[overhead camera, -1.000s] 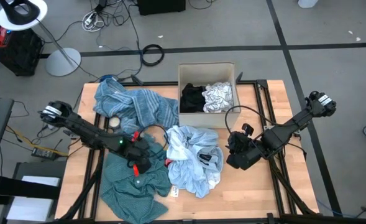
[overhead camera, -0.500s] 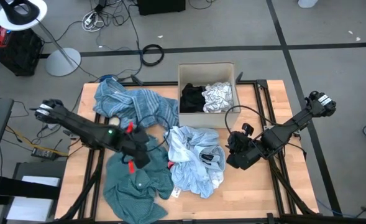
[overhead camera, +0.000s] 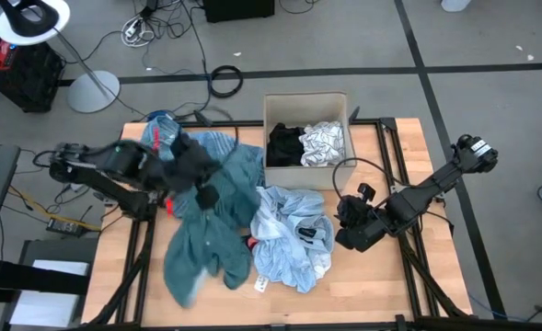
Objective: Sort clothes
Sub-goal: Put the green polo shirt into the gray laundry bin
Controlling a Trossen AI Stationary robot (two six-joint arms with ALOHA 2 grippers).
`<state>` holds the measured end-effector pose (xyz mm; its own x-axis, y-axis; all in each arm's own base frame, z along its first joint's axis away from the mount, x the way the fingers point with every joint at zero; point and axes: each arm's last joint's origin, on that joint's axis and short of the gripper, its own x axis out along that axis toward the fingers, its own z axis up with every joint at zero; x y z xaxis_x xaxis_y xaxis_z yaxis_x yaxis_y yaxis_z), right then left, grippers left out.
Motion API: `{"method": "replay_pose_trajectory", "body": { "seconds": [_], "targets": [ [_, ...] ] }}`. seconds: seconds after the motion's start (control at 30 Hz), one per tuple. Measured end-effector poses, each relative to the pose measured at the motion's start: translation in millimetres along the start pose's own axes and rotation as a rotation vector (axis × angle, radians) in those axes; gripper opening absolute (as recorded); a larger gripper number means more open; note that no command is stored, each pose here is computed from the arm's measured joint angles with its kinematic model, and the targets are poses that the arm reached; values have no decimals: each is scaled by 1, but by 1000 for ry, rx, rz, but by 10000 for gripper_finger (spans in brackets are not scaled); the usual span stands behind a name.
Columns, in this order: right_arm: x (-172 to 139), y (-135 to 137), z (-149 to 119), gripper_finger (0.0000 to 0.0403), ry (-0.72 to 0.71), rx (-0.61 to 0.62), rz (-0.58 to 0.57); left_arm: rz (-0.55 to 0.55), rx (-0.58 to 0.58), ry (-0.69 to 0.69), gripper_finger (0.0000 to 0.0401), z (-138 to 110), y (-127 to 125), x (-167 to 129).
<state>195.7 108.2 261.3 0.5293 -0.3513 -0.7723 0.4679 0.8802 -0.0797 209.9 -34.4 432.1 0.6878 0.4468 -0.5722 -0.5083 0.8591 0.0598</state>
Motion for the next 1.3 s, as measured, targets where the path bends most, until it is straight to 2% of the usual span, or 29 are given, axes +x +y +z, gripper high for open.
{"method": "replay_pose_trajectory", "body": {
  "seconds": [0.17,0.33,0.53,0.77,0.87,0.97,1.07,1.3],
  "targets": [
    [17,-1,-16,116,-4,3,4,4,1,-126,0,28,17,1],
    [21,-8,-25,111,-56,66,104,-88,16,-232,0,53,27,19],
    [20,-24,-37,89,-151,125,235,-179,2,-309,0,80,43,58],
    [22,-37,-46,66,-186,156,272,-127,-4,-485,0,133,61,107],
    [21,-39,-47,61,-190,151,273,-153,5,-523,0,153,67,134],
    [22,-39,-46,61,-197,135,271,-183,14,-522,0,166,73,163],
    [23,-40,-45,61,-198,123,262,-196,3,-461,0,168,76,190],
    [23,-40,-45,61,-185,119,276,-186,18,-207,9,142,74,243]
  ]
}}
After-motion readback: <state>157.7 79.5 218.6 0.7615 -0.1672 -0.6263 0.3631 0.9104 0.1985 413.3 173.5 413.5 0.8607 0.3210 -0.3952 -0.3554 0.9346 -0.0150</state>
